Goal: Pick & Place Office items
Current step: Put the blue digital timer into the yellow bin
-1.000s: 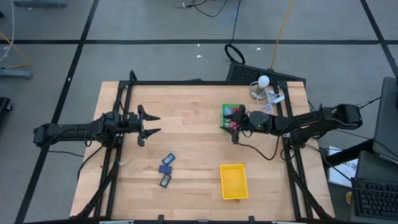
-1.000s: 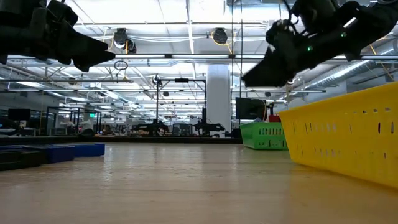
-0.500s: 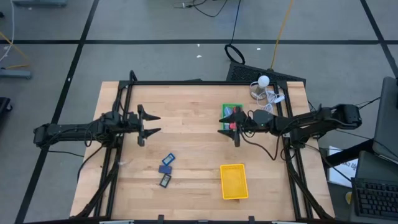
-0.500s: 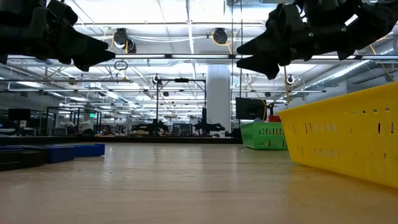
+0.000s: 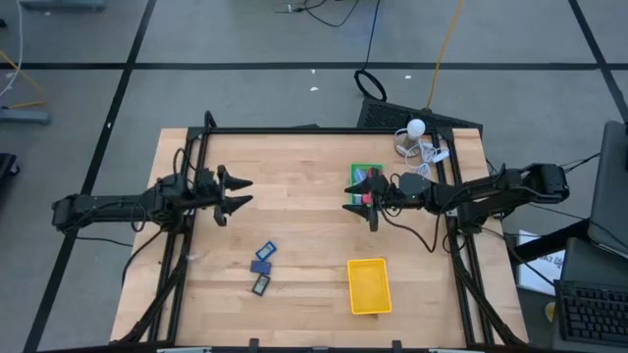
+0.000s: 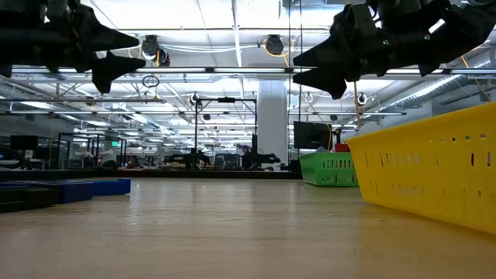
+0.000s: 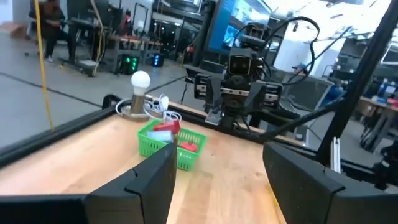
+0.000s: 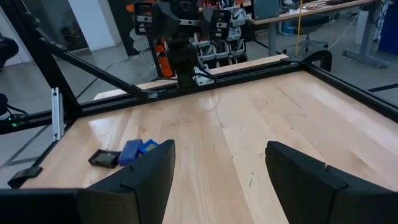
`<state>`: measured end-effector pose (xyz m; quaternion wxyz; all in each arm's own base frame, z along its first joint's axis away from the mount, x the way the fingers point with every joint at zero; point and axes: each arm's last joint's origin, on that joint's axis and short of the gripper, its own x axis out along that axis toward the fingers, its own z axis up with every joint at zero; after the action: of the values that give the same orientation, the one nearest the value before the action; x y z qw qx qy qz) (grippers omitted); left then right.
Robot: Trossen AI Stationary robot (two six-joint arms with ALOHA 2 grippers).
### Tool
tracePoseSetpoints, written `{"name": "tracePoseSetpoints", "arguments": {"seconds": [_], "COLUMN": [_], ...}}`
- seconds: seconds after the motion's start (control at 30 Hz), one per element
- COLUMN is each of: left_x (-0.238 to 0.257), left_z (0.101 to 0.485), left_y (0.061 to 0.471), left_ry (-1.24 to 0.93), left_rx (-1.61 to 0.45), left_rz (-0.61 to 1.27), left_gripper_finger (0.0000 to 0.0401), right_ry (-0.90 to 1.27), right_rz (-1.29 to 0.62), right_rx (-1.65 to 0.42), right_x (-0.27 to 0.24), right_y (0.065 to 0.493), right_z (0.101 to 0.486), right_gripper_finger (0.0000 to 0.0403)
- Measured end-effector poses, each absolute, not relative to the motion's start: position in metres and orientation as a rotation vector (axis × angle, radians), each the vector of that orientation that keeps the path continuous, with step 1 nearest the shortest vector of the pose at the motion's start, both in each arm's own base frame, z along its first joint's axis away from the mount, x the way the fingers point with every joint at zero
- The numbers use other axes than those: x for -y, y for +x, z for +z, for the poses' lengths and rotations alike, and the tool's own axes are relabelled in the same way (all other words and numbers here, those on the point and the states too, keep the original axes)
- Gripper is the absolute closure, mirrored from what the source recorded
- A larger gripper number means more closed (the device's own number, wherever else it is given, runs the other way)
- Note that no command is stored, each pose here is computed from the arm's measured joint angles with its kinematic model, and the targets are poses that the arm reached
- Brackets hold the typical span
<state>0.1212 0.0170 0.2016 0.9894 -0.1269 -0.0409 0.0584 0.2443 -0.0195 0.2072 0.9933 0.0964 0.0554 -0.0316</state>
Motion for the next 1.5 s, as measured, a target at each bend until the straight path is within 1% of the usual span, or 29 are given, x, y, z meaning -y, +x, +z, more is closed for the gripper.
{"name": "tracePoseSetpoints", "arguments": {"seconds": [0.07,0.13,0.2,0.3,0.4,0.53,0.63,0.73,1.0,1.27,1.5], "left_x": [-0.015,-0.01,-0.003,0.006,0.019,0.041,0.059,0.07,0.074,0.057,0.033], "left_z": [0.201,0.2,0.197,0.196,0.188,0.18,0.175,0.168,0.15,0.14,0.144], "left_y": [0.122,0.124,0.128,0.136,0.146,0.164,0.18,0.194,0.222,0.229,0.224], "left_ry": [-0.274,-0.278,-0.306,-0.332,-0.306,-0.279,-0.23,-0.186,-0.127,-0.134,0.113], "left_rx": [0.071,0.037,-0.028,-0.188,-0.427,-0.681,-0.816,-0.926,-1.115,-1.171,-1.136], "left_rz": [0.081,-0.033,-0.089,-0.024,0.032,0.01,-0.042,-0.039,0.038,0.143,0.38], "left_gripper_finger": [0.016,0.016,0.016,0.016,0.016,0.016,0.016,0.016,0.016,0.016,0.016], "right_ry": [0.185,0.179,0.178,0.174,0.152,0.144,0.144,0.143,0.143,0.143,0.123], "right_rz": [-0.063,-0.062,-0.062,-0.062,-0.062,-0.068,-0.074,-0.075,-0.075,-0.076,-0.077], "right_rx": [-0.116,-0.116,-0.118,-0.116,-0.116,-0.115,-0.111,-0.108,-0.108,-0.116,-0.116], "right_x": [0.02,0.019,0.019,0.02,0.02,0.02,0.021,0.022,0.022,0.022,0.022], "right_y": [0.244,0.244,0.244,0.244,0.244,0.244,0.244,0.244,0.244,0.244,0.244], "right_z": [0.207,0.207,0.207,0.207,0.207,0.207,0.207,0.208,0.208,0.207,0.207], "right_gripper_finger": [0.0165,0.0165,0.0165,0.0165,0.0165,0.0165,0.0165,0.0165,0.0165,0.0165,0.0165]}}
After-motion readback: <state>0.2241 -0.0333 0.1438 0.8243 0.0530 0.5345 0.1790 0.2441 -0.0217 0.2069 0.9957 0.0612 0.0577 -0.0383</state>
